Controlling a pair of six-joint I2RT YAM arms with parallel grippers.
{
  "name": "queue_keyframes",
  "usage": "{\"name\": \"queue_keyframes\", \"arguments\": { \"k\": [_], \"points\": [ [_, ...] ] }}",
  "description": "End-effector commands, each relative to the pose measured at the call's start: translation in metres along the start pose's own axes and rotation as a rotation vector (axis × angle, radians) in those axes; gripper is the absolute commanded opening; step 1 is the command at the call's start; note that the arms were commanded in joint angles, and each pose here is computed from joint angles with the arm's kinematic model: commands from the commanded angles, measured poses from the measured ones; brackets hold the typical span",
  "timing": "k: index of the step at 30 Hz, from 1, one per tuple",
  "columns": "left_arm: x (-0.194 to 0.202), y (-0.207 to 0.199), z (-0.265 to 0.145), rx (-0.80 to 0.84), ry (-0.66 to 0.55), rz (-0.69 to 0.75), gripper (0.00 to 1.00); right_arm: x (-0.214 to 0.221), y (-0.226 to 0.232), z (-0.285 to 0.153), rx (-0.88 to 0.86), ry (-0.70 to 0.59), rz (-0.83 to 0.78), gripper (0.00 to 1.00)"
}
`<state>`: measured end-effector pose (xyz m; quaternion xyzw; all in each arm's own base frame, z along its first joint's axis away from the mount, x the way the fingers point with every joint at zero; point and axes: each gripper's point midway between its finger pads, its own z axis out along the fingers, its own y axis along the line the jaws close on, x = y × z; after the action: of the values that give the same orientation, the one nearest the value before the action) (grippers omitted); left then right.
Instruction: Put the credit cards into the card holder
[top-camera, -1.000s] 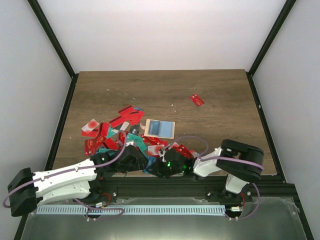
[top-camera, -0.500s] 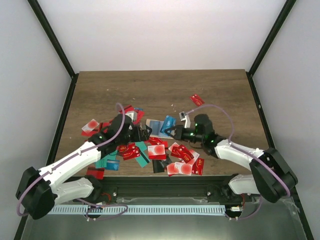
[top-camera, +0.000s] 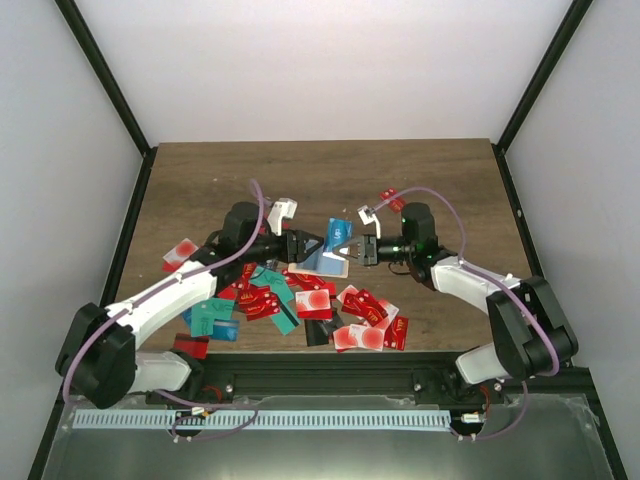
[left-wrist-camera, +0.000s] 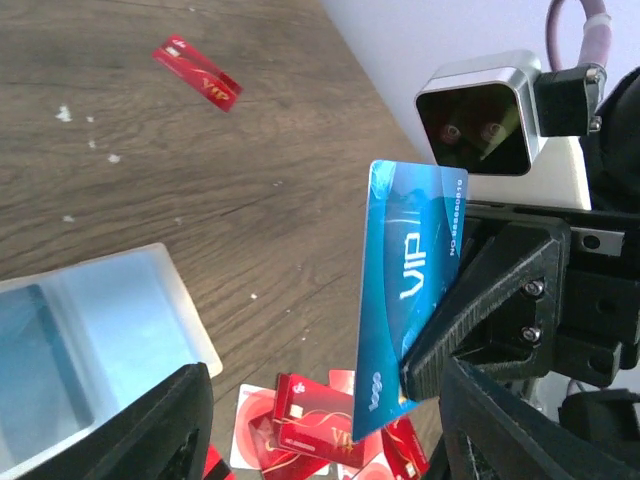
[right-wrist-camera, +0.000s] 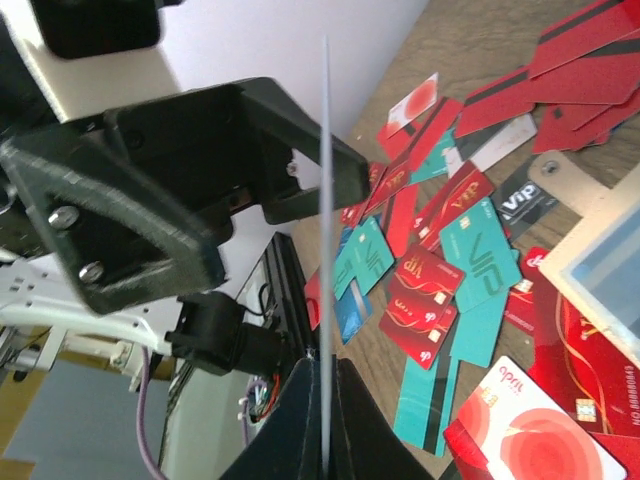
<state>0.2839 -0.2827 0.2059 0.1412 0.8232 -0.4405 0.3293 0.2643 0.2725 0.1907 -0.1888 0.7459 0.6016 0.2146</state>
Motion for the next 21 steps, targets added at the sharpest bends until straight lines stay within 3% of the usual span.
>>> {"name": "queue_keyframes", "arguments": {
  "k": [1, 10, 21],
  "points": [
    [-0.013, -0.026, 0.001, 0.169, -0.009, 0.048, 0.6, -0.011, 0.028, -0.003, -0.104, 0.021, -0.136, 0.01],
    [-0.013, -0.04, 0.0, 0.29, -0.006, 0.061, 0.41, -0.01, 0.045, -0.006, -0.169, 0.041, -0.177, 0.01],
    [-0.009, -0.044, 0.002, 0.33, 0.012, 0.047, 0.27, -0.009, 0.062, -0.01, -0.244, 0.06, -0.214, 0.01]
  ]
}}
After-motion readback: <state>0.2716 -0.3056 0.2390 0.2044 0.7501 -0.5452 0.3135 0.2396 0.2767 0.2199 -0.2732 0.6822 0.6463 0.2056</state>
